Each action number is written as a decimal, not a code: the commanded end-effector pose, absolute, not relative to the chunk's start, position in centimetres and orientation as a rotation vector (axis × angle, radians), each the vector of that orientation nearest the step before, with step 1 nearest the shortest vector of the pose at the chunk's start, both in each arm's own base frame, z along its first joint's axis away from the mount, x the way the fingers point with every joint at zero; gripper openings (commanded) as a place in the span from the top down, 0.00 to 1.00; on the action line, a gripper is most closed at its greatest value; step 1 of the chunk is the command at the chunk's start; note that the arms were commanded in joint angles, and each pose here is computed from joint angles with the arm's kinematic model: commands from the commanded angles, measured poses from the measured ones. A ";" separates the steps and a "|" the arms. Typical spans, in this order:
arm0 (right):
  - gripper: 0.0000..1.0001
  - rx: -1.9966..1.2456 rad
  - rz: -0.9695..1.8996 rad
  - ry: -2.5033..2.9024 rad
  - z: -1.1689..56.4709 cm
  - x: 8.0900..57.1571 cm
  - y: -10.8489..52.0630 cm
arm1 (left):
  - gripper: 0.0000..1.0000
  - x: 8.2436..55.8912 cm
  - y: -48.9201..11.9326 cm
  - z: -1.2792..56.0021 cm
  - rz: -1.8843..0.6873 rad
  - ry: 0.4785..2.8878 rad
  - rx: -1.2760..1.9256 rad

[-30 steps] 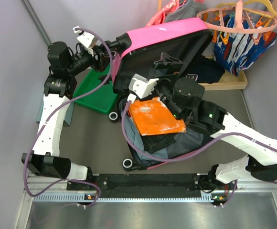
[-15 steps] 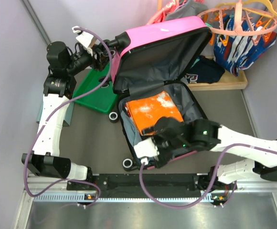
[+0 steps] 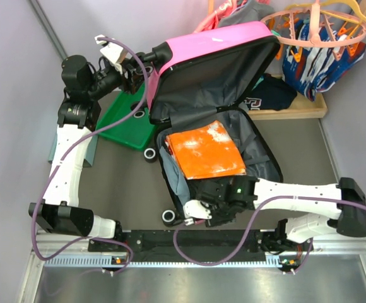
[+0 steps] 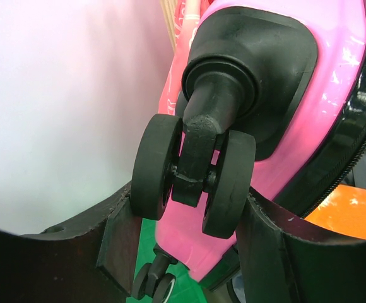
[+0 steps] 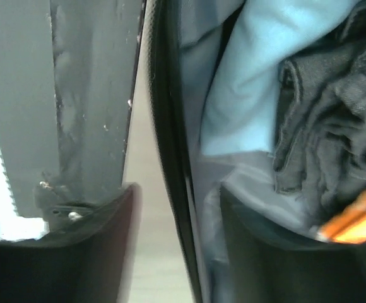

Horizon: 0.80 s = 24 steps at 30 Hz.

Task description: Open, take out, and arrange the luggage

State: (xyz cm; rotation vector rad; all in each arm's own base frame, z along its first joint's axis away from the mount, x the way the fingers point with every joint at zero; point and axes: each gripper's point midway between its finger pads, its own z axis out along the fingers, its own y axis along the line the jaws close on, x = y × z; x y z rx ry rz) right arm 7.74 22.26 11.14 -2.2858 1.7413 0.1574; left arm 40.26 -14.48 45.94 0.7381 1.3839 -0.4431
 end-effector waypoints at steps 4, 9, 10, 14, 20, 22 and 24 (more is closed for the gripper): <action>0.77 -2.244 0.366 1.925 9.4 3.1 25.5 | 1.00 40.4 -15.1 44.8 -0.488 1.400 0.726; 0.97 -2.372 0.530 1.886 9.9 -2.5 27.7 | 1.00 39.8 -15.3 44.5 -0.502 1.400 0.742; 1.00 -2.404 0.547 1.888 9.4 -3.3 28.0 | 1.00 39.7 -15.3 44.6 -0.501 1.393 0.746; 1.00 -2.456 0.640 1.819 9.3 -6.1 30.2 | 1.00 39.2 -15.4 44.2 -0.511 1.395 0.764; 1.00 -2.360 0.559 1.834 9.0 -4.7 32.2 | 1.00 39.9 -15.6 43.6 -0.525 1.389 0.753; 1.00 -2.295 0.528 1.905 8.8 -4.0 32.3 | 1.00 40.8 -15.8 43.5 -0.539 1.381 0.729; 1.00 -2.182 0.450 1.962 8.6 -2.2 32.8 | 1.00 42.1 -16.0 43.0 -0.557 1.393 0.710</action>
